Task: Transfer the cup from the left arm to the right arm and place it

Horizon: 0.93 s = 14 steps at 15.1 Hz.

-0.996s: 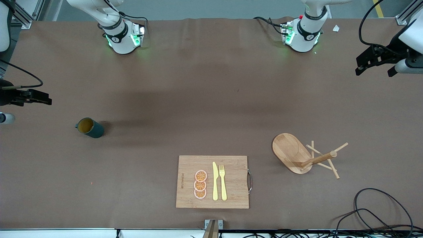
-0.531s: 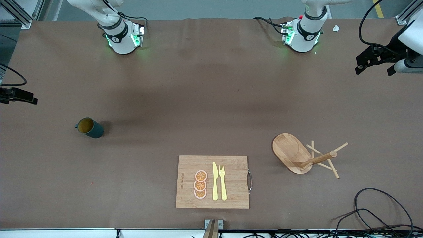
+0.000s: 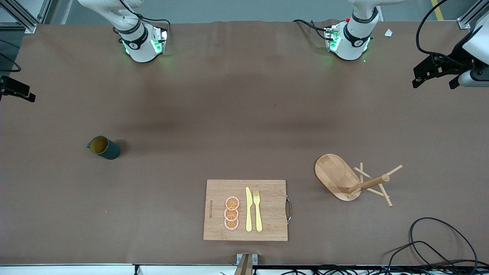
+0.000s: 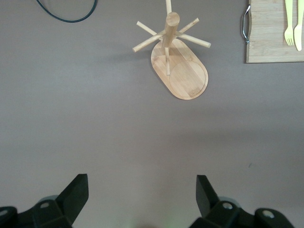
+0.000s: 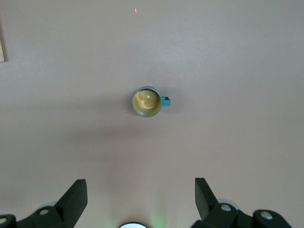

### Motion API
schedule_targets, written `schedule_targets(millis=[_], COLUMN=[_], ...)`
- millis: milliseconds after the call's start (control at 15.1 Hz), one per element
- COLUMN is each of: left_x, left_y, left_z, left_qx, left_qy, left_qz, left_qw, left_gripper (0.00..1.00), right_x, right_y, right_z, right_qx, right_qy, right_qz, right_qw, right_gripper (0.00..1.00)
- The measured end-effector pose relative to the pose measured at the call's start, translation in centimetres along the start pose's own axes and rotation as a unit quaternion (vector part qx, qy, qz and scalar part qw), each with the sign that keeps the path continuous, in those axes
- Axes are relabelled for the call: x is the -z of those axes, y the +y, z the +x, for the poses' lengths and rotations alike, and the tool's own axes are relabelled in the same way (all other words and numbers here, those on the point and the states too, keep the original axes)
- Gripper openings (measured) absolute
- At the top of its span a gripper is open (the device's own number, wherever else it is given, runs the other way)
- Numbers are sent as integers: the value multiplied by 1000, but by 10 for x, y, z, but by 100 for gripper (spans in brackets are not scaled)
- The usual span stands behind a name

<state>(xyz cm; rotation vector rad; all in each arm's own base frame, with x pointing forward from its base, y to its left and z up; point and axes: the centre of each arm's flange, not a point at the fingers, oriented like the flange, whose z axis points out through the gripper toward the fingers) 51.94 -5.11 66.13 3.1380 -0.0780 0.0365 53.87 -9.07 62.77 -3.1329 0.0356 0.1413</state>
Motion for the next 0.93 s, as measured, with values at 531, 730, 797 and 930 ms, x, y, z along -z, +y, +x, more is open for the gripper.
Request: schedule_targets(millis=[531, 730, 797, 930], left_x=[0, 0, 0, 0], left_y=[3, 3, 4, 4], left_z=[0, 0, 0, 0], left_qx=[-4, -4, -5, -5], left_qy=[1, 1, 1, 1], left_qz=[0, 0, 0, 0], left_qw=[1000, 1000, 1000, 1000], left_gripper=[100, 100, 100, 100], right_x=[1, 3, 3, 5], right_y=[-18, -22, -23, -23], right_z=[-27, -27, -28, -28], right_qx=[20, 24, 24, 25], right_qy=[12, 14, 14, 17], right_qz=[-6, -6, -6, -6], right_qw=[1000, 1000, 1000, 1000], right_gripper=[100, 100, 100, 100])
